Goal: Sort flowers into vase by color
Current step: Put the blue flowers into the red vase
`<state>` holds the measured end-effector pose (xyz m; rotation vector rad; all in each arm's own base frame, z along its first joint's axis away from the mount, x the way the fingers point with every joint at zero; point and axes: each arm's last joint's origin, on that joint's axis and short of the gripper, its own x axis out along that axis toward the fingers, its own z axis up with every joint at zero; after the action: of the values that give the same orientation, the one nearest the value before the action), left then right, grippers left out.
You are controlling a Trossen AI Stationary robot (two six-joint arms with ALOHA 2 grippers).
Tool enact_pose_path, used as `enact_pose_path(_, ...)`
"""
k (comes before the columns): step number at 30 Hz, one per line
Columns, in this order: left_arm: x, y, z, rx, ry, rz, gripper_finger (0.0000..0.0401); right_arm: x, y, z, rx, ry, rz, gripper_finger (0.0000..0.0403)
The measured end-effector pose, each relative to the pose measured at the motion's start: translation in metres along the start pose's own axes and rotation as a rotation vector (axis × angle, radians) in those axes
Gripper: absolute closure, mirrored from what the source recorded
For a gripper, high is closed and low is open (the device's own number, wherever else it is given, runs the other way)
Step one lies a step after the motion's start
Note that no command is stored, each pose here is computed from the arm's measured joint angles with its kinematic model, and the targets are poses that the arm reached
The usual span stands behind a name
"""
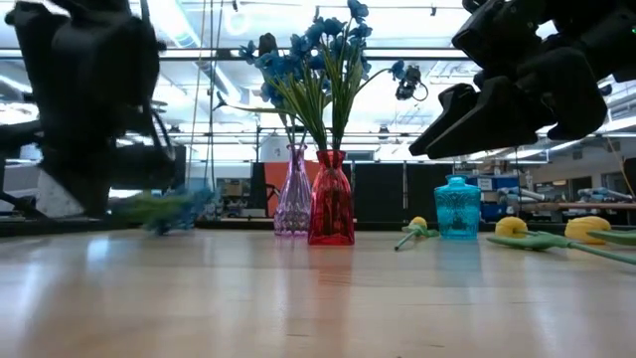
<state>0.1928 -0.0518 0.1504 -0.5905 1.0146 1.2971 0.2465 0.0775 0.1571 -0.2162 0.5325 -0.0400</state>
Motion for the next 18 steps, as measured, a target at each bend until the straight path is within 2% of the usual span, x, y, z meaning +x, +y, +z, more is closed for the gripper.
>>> enact_pose_path(5, -0.026, 0.02, 0.019, 0.012, -0.178, -0.143, 0.0378, 0.001, -0.003, 0.0, -0.002, 0.001, -0.022, 0.0158)
enact_pose_path(10, -0.049, 0.034, 0.036, 0.113, -0.373, -0.289, 0.0378, 0.001, -0.022, 0.006, 0.051, -0.033, -0.097, 0.0158)
enact_pose_path(14, -0.059, 0.042, 0.044, 0.226, -0.474, -0.319, 0.0378, 0.0, -0.045, 0.014, 0.132, -0.089, -0.161, 0.0158)
enact_pose_path(18, -0.065, 0.051, 0.049, 0.281, -0.556, -0.313, 0.0378, -0.004, -0.064, 0.019, 0.235, -0.136, -0.157, 0.0158)
